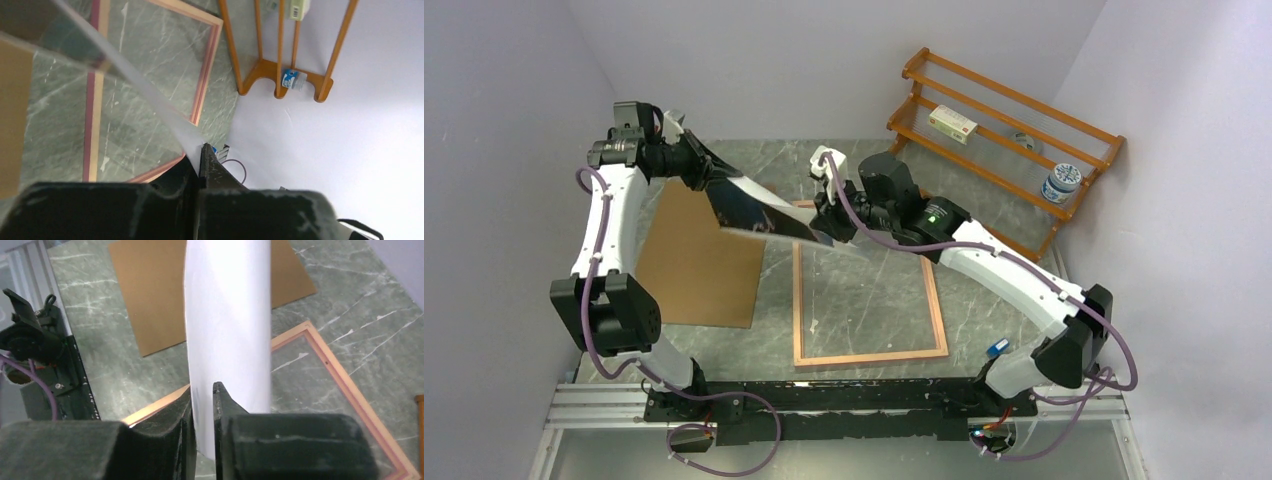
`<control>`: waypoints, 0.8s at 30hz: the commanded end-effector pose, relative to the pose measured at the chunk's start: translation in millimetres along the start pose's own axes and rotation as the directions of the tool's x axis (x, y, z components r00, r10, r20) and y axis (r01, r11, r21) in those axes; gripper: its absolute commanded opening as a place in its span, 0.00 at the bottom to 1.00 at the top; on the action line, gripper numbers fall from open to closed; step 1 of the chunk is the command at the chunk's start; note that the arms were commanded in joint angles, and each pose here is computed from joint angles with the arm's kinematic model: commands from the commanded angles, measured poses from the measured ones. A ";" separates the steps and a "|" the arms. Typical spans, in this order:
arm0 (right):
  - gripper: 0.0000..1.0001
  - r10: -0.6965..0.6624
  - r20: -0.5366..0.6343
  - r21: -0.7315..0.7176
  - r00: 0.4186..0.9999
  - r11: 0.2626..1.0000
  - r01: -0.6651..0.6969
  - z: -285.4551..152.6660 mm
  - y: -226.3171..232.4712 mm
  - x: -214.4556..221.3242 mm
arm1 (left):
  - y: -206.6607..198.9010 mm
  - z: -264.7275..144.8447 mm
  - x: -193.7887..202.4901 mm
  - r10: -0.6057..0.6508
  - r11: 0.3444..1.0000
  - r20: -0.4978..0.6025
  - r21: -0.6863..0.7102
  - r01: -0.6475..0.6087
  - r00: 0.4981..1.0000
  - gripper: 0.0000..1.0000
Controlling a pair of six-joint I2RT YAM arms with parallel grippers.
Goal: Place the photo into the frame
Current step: Turn over the photo from the photo frame.
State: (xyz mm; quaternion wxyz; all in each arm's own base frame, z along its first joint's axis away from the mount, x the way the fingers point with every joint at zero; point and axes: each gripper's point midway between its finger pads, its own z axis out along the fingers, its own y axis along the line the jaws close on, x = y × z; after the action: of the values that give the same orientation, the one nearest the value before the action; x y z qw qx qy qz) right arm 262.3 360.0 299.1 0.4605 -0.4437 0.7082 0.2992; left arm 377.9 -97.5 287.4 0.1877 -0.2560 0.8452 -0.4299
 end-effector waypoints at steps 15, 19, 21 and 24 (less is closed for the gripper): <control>0.84 0.572 0.359 -0.078 0.737 0.805 -0.587 -33.5 5.7 -83.9 | -67.1 -58.9 -27.3 0.317 0.934 0.334 0.052 -0.353 0.888 0.02; 0.83 0.849 0.354 -0.198 0.392 0.478 -0.856 -15.4 0.1 -96.9 | -52.5 -74.5 -63.4 0.199 0.978 0.547 -0.053 -0.203 0.813 0.02; 0.81 0.922 0.316 -0.251 0.222 0.307 -0.918 -3.4 1.8 -99.0 | -39.9 -85.0 -75.8 0.131 0.991 0.642 -0.080 -0.103 0.755 0.03; 0.81 0.965 0.260 -0.285 0.031 0.108 -0.953 15.1 5.4 -105.2 | -24.7 -99.8 -84.2 0.029 0.998 0.747 -0.061 0.025 0.664 0.03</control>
State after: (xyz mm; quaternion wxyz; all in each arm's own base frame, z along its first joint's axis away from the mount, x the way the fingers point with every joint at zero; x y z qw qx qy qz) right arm 272.9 387.9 360.1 0.3663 0.0312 0.7577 0.5391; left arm 391.4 -42.3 358.2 0.4396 -0.2921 0.7879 -0.3171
